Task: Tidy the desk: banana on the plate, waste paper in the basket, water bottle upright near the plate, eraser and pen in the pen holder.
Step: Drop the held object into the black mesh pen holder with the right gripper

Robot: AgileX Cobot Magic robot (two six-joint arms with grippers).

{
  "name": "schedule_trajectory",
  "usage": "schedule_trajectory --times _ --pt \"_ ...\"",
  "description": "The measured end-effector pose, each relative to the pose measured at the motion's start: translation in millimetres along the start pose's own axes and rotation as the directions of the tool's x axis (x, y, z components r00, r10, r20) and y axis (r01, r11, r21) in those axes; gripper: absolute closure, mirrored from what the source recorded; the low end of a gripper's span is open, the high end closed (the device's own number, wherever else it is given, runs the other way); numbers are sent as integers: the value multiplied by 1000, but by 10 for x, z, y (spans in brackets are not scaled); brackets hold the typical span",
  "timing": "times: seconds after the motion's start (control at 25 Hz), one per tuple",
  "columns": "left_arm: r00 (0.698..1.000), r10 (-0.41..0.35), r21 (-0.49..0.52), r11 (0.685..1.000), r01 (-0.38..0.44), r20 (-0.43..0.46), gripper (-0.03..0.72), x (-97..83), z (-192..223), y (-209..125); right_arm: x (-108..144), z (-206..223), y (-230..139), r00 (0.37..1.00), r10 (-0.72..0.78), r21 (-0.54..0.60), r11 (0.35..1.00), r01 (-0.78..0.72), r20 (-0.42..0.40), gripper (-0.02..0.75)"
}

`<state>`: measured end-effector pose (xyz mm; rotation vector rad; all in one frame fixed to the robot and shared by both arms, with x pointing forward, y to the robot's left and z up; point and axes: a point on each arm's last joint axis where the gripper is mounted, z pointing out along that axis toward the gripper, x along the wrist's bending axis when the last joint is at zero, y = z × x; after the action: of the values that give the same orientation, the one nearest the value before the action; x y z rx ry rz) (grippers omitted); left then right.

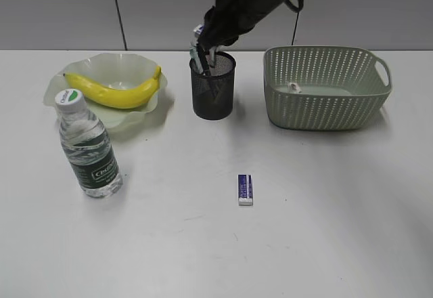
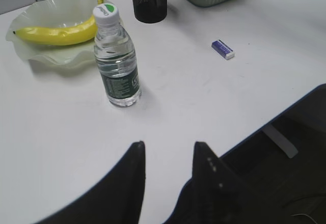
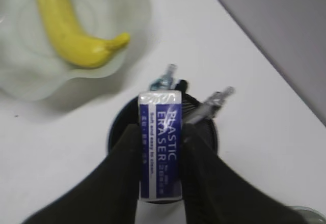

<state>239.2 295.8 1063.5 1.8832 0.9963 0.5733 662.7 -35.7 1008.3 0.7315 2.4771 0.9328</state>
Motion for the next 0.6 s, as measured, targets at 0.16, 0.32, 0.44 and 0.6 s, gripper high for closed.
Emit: schedule_trajectory --times 0.16,0.32,0.44,0.6 --pt "1000 0 0 1000 0 0 450 0 0 0 -212 57 -76 996 56 -39 998 -53 68 545" --pt "1000 0 0 1000 0 -1 450 1 0 0 -224 234 -182 995 69 -30 997 -67 77 545" --pt "1000 0 0 1000 0 -1 450 1 0 0 -205 366 -283 994 86 -1 996 -86 66 517" --pt "1000 1 0 1000 -1 -3 450 2 0 0 -204 382 -294 993 94 1 996 -95 65 365"
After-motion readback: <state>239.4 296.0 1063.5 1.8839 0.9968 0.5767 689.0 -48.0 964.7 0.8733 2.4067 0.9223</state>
